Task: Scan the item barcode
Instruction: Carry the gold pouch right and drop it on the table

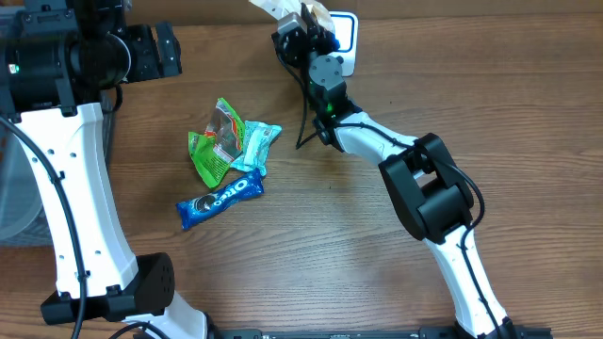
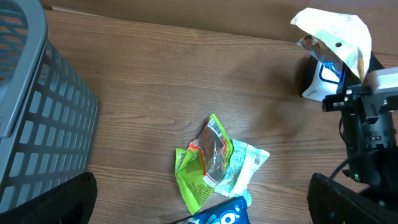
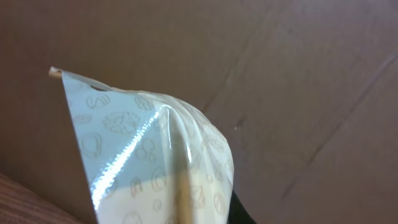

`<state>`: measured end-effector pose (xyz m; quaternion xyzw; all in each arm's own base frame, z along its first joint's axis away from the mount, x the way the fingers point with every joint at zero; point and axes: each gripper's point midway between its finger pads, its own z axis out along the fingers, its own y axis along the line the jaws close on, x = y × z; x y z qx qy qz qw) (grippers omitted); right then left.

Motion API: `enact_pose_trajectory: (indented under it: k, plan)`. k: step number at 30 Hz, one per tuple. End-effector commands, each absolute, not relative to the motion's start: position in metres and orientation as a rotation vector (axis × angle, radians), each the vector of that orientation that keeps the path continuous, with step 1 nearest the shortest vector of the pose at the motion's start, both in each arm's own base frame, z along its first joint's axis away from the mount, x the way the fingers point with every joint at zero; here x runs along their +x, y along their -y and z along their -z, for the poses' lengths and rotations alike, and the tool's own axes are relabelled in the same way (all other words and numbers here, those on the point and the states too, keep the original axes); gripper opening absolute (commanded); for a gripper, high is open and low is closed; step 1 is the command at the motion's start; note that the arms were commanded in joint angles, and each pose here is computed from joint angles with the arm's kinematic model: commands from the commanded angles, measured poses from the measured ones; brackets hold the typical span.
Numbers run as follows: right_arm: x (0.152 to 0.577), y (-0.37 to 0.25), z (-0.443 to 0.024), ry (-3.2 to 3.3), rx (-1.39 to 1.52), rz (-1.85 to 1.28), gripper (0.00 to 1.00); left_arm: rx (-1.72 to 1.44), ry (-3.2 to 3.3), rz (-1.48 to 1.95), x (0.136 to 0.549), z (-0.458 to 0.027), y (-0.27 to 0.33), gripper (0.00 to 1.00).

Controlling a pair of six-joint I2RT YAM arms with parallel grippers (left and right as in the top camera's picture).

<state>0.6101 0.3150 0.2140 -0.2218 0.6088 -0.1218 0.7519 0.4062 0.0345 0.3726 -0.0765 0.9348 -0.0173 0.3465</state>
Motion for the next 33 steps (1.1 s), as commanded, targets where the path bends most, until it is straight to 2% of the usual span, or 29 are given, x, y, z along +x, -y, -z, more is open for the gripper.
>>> enact_pose_trajectory:
  k: [1, 5, 7, 9, 12, 15, 17, 18, 20, 24, 29, 33]
  plan:
    - [0.583, -0.303, -0.307, -1.338, -0.286, 0.259, 0.04, -0.212, -2.429, 0.046, 0.408, -0.371, -0.035, 1.0]
    - [0.556, -0.307, -0.298, -1.587, -0.32, 0.252, 0.04, -0.212, -2.429, 0.046, 0.408, -0.371, -0.035, 1.0]
    - [0.531, -0.291, -0.307, -1.722, -0.232, 0.196, 0.04, -0.212, -2.429, 0.046, 0.408, -0.371, -0.035, 1.0]
    - [0.5, -0.268, -0.32, -1.856, -0.185, 0.1, 0.04, -0.212, -2.429, 0.046, 0.408, -0.371, -0.035, 1.0]
    - [0.477, -0.234, -0.326, -1.989, -0.104, -0.016, 0.04, -0.212, -2.429, 0.046, 0.408, -0.371, -0.035, 1.0]
    - [0.458, -0.166, -0.32, -2.165, 0.092, -0.137, 0.04, -0.212, -2.429, 0.046, 0.408, -0.371, -0.035, 1.0]
    - [0.449, -0.122, -0.298, -2.319, 0.182, -0.252, 0.04, -0.212, -2.429, 0.046, 0.408, -0.371, -0.035, 1.0]
    - [0.442, -0.082, -0.275, -2.433, 0.323, -0.308, 0.04, -0.212, -2.429, 0.046, 0.408, -0.371, -0.035, 1.0]
    - [0.43, -0.018, -0.237, -2.556, 0.595, -0.321, 0.04, -0.212, -2.429, 0.046, 0.408, -0.371, -0.035, 1.0]
    - [0.41, 0.062, -0.168, -2.66, 0.922, -0.267, 0.04, -0.212, -2.429, 0.046, 0.408, -0.371, -0.035, 1.0]
    - [0.386, 0.096, -0.092, -2.743, 1.092, -0.247, 0.04, -0.212, -2.429, 0.046, 0.408, -0.371, -0.035, 1.0]
    - [0.371, 0.096, -0.064, -2.784, 1.12, -0.205, 0.04, -0.212, -2.429, 0.046, 0.408, -0.371, -0.035, 1.0]
